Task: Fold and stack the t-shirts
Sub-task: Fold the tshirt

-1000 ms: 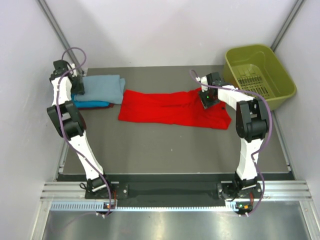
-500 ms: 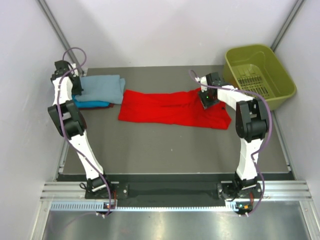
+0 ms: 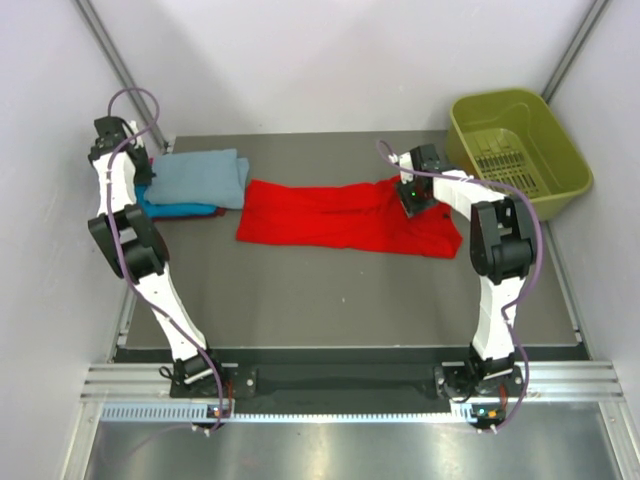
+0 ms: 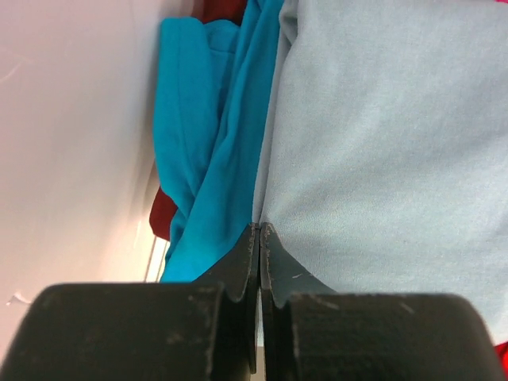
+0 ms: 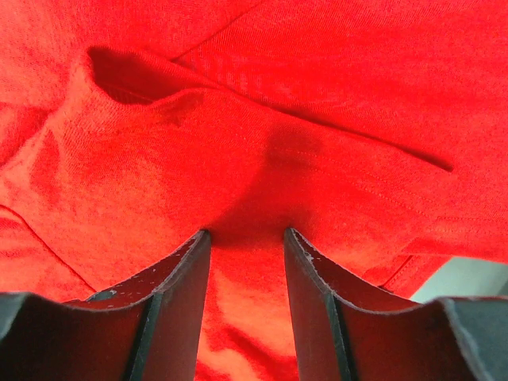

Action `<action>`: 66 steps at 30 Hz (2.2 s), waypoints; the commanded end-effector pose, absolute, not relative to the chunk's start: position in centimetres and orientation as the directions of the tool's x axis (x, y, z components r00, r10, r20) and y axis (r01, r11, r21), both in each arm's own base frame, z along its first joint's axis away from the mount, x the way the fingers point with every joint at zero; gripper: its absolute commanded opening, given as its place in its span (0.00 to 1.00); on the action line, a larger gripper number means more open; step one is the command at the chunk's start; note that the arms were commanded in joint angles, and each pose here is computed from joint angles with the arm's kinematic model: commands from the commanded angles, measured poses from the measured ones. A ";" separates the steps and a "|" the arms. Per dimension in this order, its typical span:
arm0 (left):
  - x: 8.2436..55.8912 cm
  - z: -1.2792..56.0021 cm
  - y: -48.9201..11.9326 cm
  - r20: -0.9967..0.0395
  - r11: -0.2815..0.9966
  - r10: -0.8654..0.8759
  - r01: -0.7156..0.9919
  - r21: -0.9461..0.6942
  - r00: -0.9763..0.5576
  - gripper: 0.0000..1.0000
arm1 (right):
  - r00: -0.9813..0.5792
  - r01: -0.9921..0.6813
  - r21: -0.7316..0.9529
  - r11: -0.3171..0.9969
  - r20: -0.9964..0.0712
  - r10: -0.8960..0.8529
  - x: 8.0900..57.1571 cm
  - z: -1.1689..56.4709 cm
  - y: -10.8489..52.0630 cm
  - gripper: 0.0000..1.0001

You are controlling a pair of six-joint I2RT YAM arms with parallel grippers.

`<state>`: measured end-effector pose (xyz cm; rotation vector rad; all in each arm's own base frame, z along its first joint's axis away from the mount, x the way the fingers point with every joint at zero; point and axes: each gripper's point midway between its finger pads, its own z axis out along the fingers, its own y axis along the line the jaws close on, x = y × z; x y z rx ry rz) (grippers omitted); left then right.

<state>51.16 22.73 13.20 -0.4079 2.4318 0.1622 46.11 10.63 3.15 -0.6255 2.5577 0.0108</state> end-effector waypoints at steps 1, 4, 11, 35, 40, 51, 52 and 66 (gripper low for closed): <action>50.5 18.8 25.9 -0.720 0.911 -0.213 -0.401 0.098 -0.660 0.00 | -0.747 -0.440 -0.102 0.892 -0.511 -0.426 47.6 3.2 12.0 0.43; 50.0 19.4 27.5 -0.734 0.894 -0.215 -0.433 0.118 -0.645 0.00 | -0.752 -0.440 -0.090 0.893 -0.507 -0.421 47.4 2.9 12.1 0.43; 49.5 20.4 29.5 -0.749 0.867 -0.201 -0.471 0.164 -0.632 0.00 | -0.752 -0.441 -0.084 0.893 -0.508 -0.420 47.5 2.9 12.3 0.43; 52.2 22.8 22.9 -0.780 0.964 -0.106 -0.256 0.072 -0.617 0.71 | -0.743 -0.449 -0.100 0.888 -0.511 -0.433 47.1 3.3 12.4 0.43; 55.1 26.3 13.0 -0.831 0.997 0.016 -0.057 0.057 -0.556 0.97 | -0.740 -0.453 -0.102 0.886 -0.511 -0.438 47.2 3.3 12.6 0.43; 56.8 15.5 2.5 -0.690 0.968 -0.065 0.122 -0.219 -0.721 0.00 | -0.727 -0.455 -0.120 0.882 -0.523 -0.446 47.3 4.3 12.5 0.43; 57.1 15.3 2.1 -0.691 0.962 -0.060 0.143 -0.232 -0.720 0.00 | -0.727 -0.455 -0.121 0.882 -0.522 -0.446 47.2 4.3 12.4 0.43; 58.2 9.0 -3.0 -0.620 0.943 0.002 0.208 -0.259 -0.784 0.00 | -0.721 -0.449 -0.154 0.880 -0.520 -0.458 47.1 4.6 11.8 0.43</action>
